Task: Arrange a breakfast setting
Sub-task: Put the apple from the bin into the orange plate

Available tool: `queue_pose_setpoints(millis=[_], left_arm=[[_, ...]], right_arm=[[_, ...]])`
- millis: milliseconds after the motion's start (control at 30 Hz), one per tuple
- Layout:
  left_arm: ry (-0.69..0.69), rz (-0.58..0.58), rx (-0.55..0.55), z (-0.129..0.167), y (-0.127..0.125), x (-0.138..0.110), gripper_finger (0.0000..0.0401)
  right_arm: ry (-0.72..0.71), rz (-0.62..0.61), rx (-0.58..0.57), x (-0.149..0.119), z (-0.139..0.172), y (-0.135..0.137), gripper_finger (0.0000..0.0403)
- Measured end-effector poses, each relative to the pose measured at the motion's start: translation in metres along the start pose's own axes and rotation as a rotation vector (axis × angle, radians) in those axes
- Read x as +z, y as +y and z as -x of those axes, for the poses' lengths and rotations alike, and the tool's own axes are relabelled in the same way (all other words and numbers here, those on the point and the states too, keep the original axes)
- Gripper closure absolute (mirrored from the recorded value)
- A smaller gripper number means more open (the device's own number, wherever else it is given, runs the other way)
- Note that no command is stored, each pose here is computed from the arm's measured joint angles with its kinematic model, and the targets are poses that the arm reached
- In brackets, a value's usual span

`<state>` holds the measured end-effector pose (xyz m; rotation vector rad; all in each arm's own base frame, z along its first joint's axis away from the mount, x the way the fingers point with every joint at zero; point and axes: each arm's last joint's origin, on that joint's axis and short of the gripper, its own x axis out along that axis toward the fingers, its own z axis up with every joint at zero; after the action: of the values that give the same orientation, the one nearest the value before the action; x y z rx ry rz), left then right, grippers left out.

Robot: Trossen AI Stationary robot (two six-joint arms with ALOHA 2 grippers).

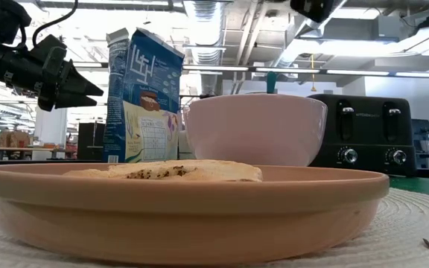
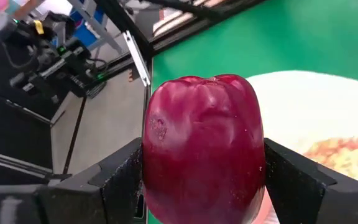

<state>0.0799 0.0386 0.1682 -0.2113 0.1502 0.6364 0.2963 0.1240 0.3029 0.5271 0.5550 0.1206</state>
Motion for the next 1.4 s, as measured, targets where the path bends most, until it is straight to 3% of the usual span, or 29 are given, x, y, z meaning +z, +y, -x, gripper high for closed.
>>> queue_pose_setpoints(millis=[567,1000,1400], left_arm=[[0.000,0.000,0.000,0.000,0.000,0.000,0.0113],[0.000,0.000,-0.001,0.000,0.000,0.000,0.0113],[0.000,0.000,-0.001,0.000,0.000,0.000,0.0113]], right_arm=[[0.103,-0.241,-0.037,-0.041,-0.062,-0.001,0.0103],[0.179,-0.311,-0.104,-0.067,-0.086,-0.006,0.0103],[0.229,-0.309,-0.168,-0.075,-0.089,-0.013,0.0103]])
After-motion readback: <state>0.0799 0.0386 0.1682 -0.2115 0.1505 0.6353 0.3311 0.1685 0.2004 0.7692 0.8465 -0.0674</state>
